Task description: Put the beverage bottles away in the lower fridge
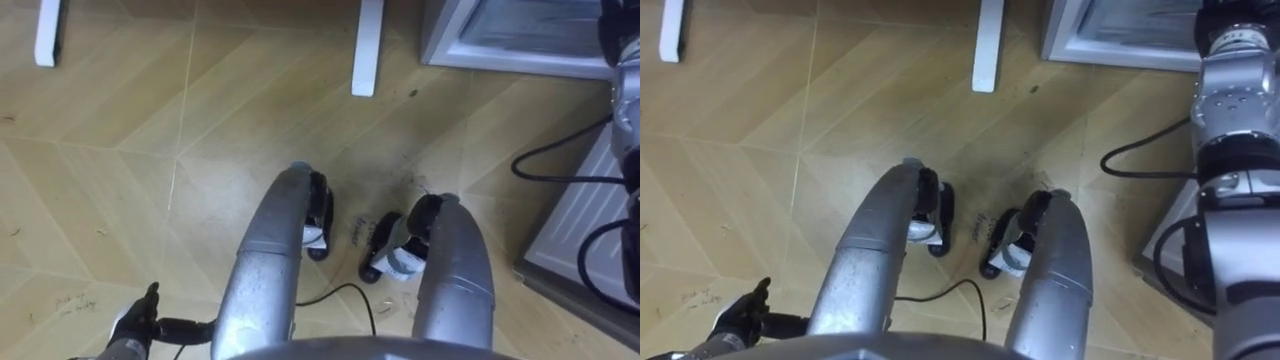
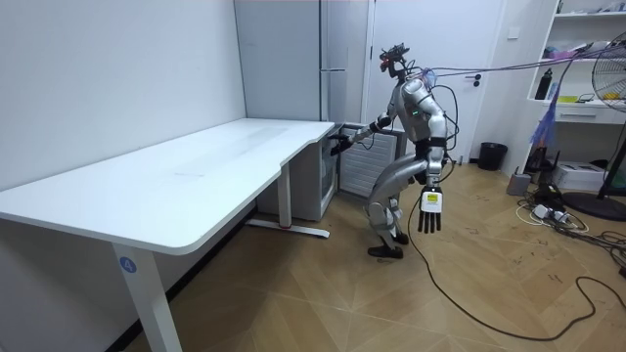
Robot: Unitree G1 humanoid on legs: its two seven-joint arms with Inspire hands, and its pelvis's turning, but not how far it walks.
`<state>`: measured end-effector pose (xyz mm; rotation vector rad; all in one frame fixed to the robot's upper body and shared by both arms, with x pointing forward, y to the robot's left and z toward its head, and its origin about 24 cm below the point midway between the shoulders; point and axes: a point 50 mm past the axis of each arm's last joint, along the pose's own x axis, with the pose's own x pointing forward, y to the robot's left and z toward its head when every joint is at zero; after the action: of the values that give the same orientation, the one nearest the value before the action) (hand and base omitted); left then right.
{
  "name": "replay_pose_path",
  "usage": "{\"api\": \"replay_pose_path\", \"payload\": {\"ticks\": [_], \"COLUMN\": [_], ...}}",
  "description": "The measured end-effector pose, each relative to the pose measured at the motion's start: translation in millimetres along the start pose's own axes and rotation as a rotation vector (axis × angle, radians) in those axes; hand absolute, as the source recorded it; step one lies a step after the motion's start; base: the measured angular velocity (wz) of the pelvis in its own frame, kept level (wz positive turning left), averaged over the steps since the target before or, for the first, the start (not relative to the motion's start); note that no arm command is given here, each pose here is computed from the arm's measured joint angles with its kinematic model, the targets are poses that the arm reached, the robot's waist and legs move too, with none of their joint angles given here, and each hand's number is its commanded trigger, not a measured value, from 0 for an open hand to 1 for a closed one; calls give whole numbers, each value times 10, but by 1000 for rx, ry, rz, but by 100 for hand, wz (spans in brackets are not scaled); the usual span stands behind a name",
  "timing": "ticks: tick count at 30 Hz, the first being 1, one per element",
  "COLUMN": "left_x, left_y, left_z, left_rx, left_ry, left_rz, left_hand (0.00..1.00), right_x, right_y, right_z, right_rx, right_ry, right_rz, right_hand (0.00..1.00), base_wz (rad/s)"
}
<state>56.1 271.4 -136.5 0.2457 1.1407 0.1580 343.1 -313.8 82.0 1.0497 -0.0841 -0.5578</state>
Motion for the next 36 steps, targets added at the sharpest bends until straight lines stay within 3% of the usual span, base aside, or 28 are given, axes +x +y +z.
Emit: {"api": "replay_pose_path", "payload": {"ticks": [20, 27, 36], "left_x": [-103, -90, 7], "left_y": [-74, -67, 44], "left_z": [-149, -131, -90], "left_rx": [10, 11, -6], "left_ry": [16, 13, 48], "left_rz": [-49, -52, -22], "left_hand": [0, 0, 0], "right_x": [-10, -15, -119], "right_y": [31, -159, -725], "right_z": [-87, -175, -139], "right_rx": [16, -41, -367], "right_ry": [33, 111, 228], "right_rz": [22, 20, 6], "right_hand": [0, 0, 0], "base_wz": [0, -2, 3]}}
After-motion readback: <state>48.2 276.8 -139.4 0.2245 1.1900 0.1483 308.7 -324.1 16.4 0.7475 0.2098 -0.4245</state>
